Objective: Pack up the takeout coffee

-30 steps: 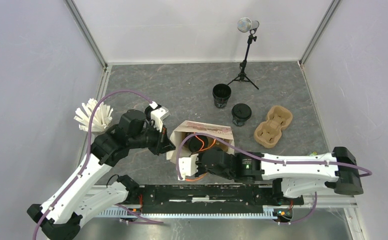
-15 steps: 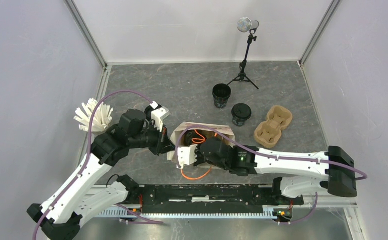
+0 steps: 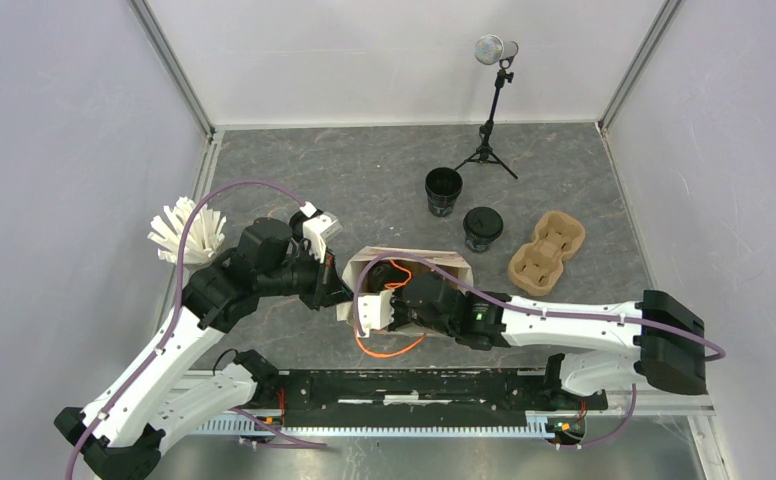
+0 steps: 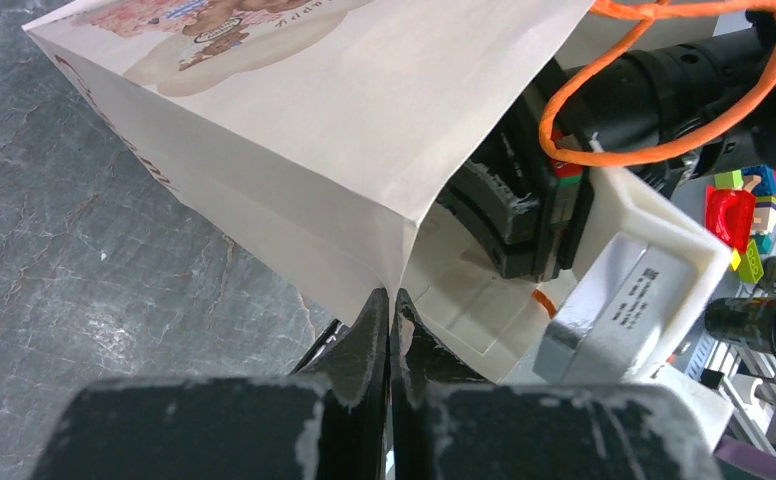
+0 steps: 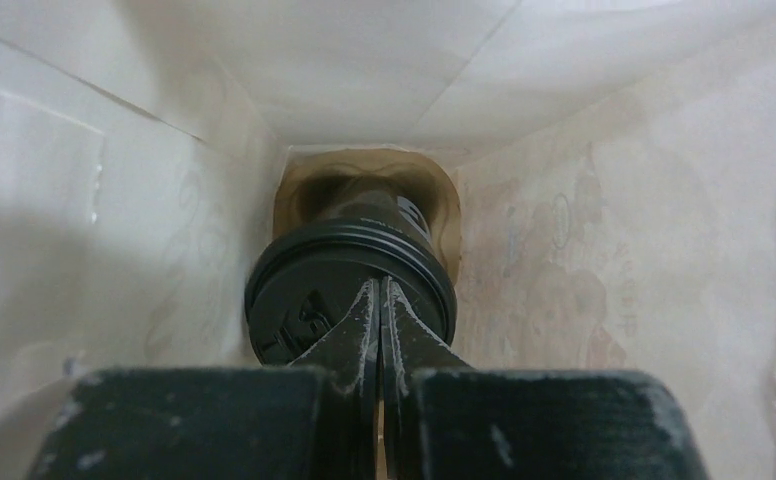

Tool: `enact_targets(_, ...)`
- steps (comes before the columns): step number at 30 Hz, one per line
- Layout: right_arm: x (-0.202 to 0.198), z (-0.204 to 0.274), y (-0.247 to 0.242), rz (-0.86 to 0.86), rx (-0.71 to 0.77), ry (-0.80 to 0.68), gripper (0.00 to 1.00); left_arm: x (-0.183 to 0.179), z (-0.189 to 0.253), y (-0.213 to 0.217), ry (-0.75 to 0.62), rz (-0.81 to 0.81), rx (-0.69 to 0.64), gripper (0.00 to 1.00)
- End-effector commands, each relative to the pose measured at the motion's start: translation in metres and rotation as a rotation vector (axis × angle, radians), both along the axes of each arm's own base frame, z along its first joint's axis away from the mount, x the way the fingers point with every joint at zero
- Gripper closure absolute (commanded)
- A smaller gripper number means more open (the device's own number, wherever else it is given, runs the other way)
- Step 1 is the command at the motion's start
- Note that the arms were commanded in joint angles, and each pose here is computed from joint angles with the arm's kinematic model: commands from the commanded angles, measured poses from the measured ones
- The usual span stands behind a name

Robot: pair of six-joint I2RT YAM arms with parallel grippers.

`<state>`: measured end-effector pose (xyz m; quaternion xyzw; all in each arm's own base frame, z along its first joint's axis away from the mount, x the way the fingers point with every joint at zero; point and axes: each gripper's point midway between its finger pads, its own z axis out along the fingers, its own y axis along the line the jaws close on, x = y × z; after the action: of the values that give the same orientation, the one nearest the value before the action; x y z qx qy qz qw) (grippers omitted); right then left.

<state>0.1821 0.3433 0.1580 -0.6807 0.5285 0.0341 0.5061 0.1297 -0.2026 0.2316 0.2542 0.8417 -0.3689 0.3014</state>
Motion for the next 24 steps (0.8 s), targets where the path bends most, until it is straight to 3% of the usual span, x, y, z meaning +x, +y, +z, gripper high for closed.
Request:
enact_targets(1, 0.003, 0.002, 0.013, 0.026, 0.037, -0.018, 1.00, 0.001, 0.019, -0.007, -0.014, 0.002, -0.072, 0.97)
enact_targets(24, 0.019, -0.013, 0.028, 0.020, 0.061, 0.002, 1.00, -0.008, 0.016, -0.008, 0.038, 0.004, -0.096, 0.97)
